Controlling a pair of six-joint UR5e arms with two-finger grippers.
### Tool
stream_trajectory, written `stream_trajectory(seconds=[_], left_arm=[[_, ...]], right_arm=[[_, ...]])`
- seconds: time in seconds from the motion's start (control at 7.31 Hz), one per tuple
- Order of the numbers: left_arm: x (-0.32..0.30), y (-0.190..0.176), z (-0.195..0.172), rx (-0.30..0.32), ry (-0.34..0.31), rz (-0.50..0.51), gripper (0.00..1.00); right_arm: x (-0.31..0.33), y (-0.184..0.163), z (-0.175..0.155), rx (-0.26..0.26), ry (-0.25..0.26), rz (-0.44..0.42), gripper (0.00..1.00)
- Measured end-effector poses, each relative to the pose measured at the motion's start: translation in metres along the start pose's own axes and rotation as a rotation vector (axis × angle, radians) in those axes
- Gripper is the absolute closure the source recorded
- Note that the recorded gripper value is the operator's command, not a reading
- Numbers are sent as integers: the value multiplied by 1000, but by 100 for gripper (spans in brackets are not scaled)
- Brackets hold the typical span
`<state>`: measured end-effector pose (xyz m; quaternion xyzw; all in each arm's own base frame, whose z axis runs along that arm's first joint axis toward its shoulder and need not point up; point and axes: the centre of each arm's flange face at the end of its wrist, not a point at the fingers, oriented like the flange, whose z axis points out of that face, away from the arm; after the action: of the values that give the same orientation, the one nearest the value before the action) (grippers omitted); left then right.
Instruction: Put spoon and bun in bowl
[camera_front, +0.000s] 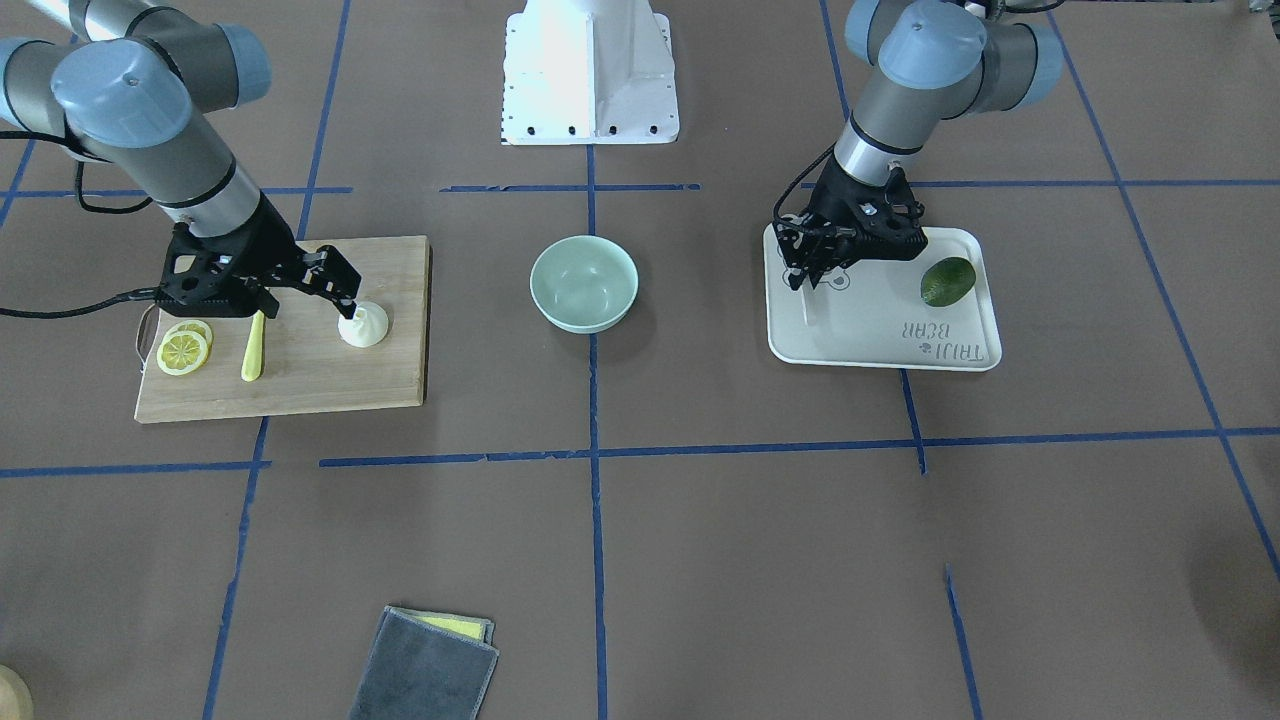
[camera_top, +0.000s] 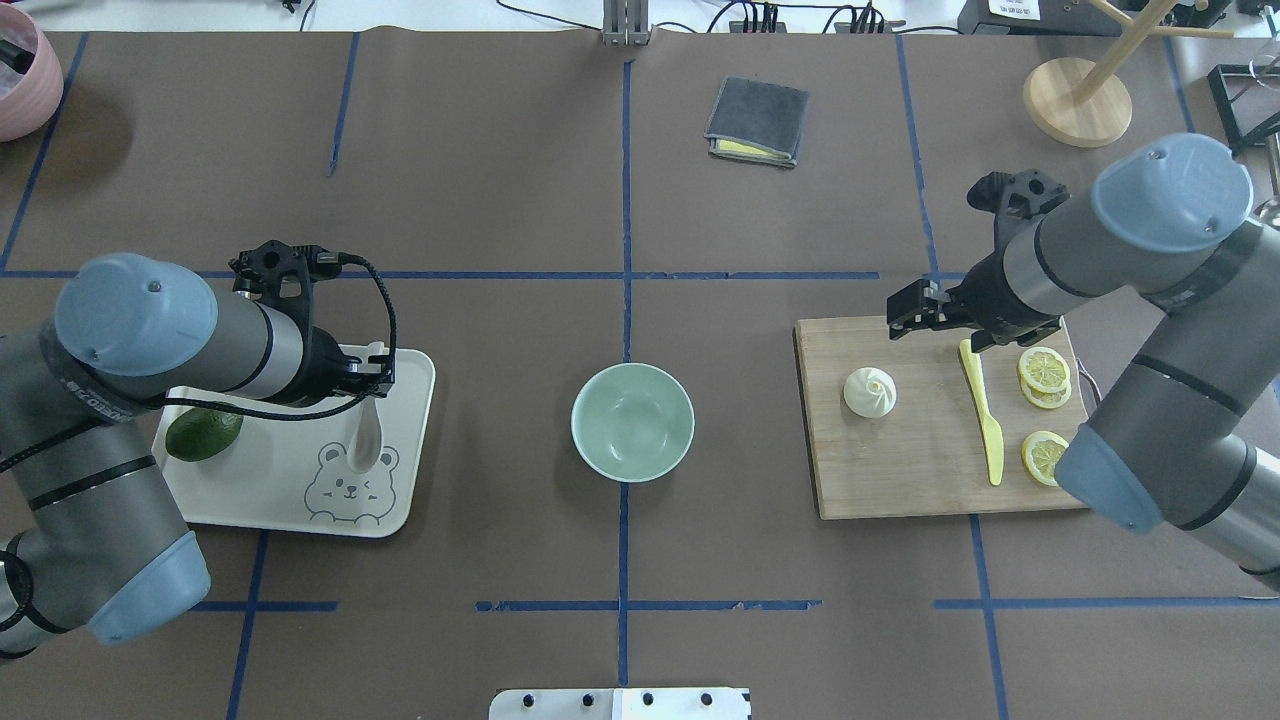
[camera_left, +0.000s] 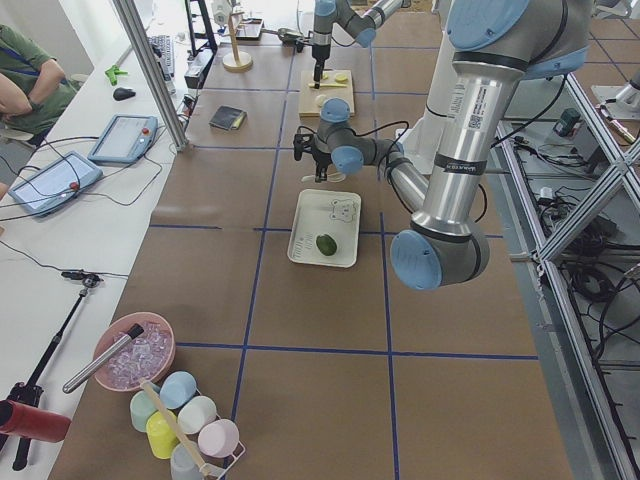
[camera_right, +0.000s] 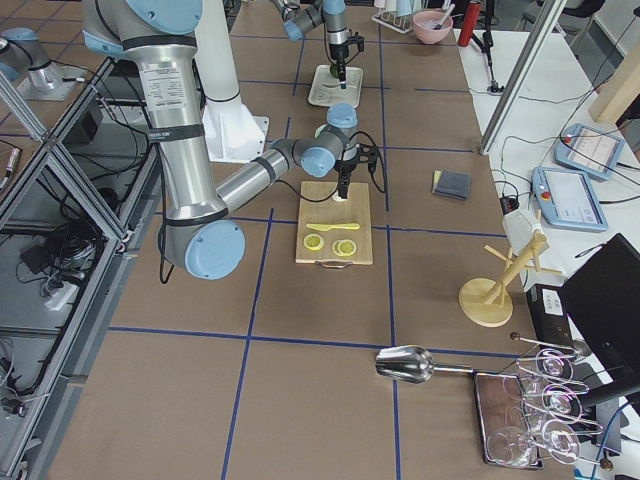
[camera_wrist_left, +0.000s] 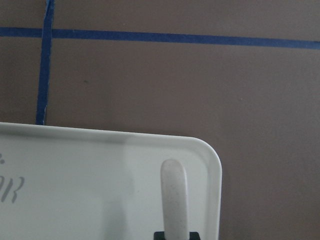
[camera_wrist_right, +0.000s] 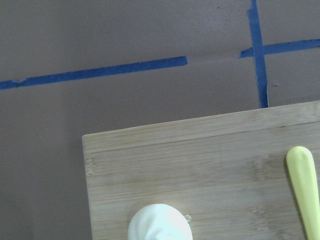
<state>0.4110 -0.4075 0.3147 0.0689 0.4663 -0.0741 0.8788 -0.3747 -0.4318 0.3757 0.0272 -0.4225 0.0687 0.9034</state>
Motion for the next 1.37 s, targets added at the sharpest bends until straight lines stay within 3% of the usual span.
stream_trajectory(seconds=[0.55,0.82,1.09,1.23,1.37], left_arm=[[11,-3,-5,7,19,-12,100],[12,-3,-5,7,20,-12,100],[12,-3,-5,7,21,-12,100],[14,-3,-5,8,23,-11,100],[20,-4,-5,8,28,-21,100]], right_arm=[[-15,26,40,-2,47,-35,2],[-14,26,50,-8,62,-36,26],[-16,25,51,-8,63,-33,68],[-17,25,51,-7,62,-34,84],[-18,24,50,-5,59,-37,93]])
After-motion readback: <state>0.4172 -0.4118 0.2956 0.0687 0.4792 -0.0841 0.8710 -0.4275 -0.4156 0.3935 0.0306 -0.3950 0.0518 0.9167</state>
